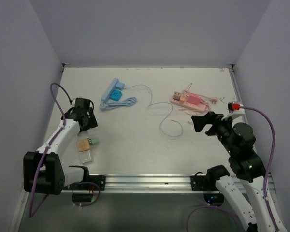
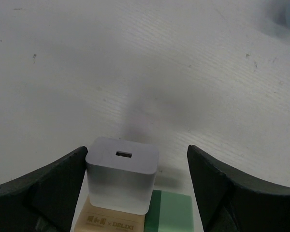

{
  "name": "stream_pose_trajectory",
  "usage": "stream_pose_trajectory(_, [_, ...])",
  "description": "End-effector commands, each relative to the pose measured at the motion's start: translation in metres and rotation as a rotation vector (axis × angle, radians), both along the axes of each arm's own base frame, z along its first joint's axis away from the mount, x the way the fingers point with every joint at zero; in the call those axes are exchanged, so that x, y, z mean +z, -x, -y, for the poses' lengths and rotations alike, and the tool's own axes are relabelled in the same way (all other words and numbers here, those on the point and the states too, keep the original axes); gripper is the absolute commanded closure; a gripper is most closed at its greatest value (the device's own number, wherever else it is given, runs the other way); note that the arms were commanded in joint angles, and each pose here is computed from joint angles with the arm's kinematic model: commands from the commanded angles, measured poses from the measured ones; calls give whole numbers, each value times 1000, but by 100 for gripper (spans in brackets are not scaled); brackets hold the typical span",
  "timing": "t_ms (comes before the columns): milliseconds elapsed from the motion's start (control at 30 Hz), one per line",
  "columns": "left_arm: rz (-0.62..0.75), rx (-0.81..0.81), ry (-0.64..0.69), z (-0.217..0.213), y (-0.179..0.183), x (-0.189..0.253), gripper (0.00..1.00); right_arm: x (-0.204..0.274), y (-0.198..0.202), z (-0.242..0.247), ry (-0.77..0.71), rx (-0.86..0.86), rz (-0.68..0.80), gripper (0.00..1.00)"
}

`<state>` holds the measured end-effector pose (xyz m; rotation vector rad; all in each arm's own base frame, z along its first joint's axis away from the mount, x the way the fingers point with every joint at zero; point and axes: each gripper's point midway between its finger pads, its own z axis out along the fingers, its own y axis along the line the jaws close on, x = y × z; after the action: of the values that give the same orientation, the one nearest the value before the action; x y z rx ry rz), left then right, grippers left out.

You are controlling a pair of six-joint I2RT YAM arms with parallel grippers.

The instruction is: Pull the plug off the socket

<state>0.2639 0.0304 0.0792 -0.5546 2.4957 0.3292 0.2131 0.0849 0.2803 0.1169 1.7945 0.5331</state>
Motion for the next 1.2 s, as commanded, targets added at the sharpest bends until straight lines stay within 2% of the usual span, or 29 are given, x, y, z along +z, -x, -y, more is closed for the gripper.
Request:
stream_pose_trajectory(0, [9,27,31,2,-3,-12,13,3,-2,4,10,-23,27,1])
stream_pose_trajectory(267, [-15,34,28,1,0,-19,18,-1,-2,4,18,-24,26,1])
stream_pose_trajectory(500, [11,9,86,13,-6,-11,35,-2,-2,5,22,-30,26,1])
stream_pose_trajectory(700, [44,-41,132,37,-17,0,44,-4,-2,4,20,-29,26,1])
stream_pose_trajectory(1000, [92,-183,248,125,-46,15,45,-6,-3,5,23,-33,20,1])
stream_pose_trajectory(1167, [55,-287,239,180,-58,8,43,-10,-4,4,27,-27,5,1])
